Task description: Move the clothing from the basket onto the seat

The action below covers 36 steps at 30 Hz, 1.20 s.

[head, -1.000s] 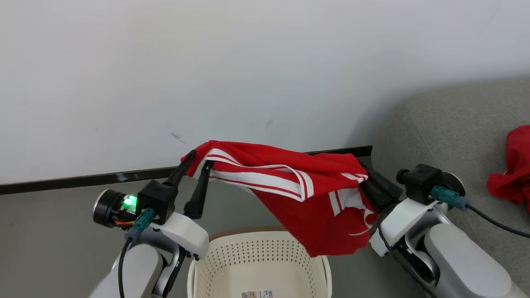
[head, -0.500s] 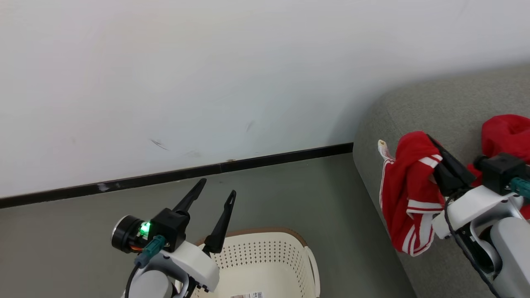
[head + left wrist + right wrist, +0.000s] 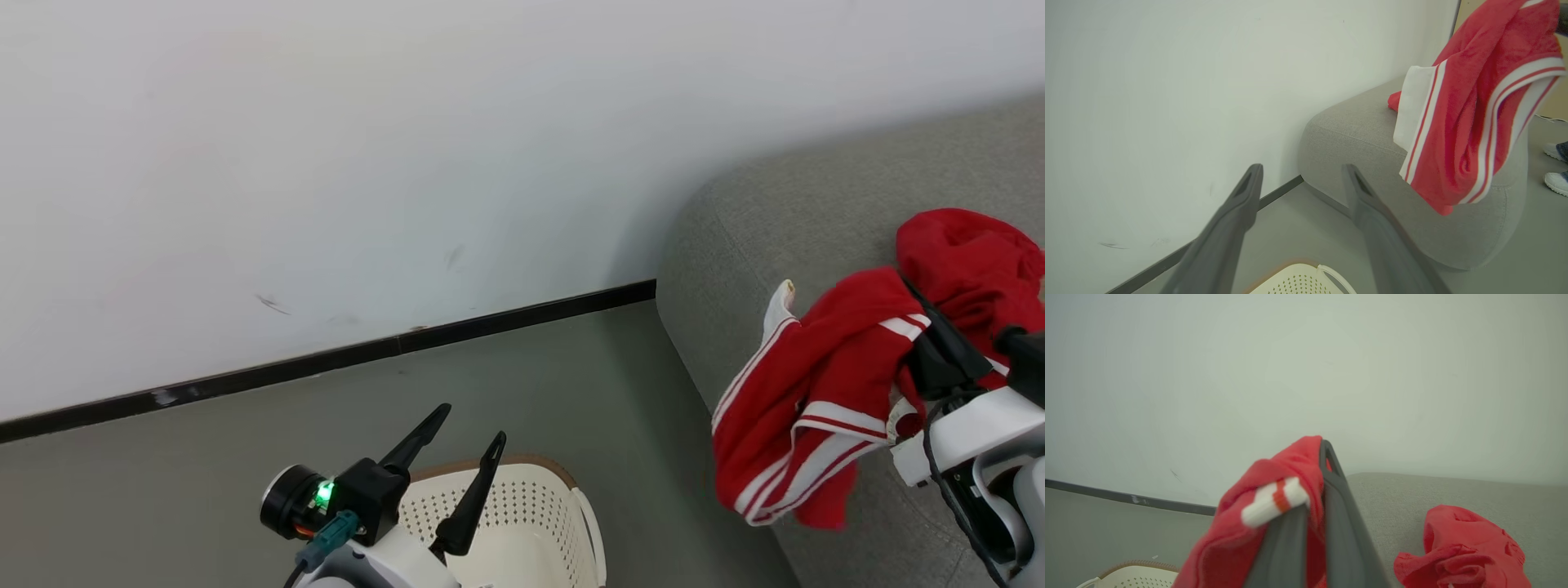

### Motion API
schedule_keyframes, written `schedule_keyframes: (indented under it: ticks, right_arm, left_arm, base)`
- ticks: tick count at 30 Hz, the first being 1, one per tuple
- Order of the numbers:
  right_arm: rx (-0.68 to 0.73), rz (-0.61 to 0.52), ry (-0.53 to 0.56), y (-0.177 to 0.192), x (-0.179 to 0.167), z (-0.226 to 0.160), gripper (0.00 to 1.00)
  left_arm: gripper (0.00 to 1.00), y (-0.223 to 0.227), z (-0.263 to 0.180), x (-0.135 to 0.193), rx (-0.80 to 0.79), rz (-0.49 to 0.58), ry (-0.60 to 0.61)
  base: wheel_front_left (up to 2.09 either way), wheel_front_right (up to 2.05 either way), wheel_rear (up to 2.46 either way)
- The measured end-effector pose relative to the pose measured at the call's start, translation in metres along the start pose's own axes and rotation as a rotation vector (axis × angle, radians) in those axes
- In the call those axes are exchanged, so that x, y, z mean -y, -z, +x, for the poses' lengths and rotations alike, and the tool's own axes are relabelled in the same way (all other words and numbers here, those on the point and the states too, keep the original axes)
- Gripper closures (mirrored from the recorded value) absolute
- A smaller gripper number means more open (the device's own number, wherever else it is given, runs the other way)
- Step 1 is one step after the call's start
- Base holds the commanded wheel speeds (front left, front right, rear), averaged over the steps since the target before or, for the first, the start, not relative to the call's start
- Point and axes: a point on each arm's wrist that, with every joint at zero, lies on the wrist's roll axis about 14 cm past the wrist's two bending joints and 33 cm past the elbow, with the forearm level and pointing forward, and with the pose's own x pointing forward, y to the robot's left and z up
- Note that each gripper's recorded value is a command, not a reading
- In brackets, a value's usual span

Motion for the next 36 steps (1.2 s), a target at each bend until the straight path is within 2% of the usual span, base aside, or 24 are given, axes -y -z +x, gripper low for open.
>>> schedule_keyframes:
  ticks: [24, 36]
  right_arm:
    - [-0.023, -0.104, 0.195, -0.019, 0.058, -0.065, 1.0]
    - [-0.081, -0.1, 0.246, -0.013, 0.064, -0.09, 1.0]
  left_arm:
    - [0.0, 0.012, 0.016, 0.086, -0.02, -0.087, 0.284]
    - [0.0, 0.018, 0.025, 0.112, -0.029, -0.11, 0.373]
  base:
    - [0.0, 0.0, 0.0]
    - [0.0, 0.0, 0.0]
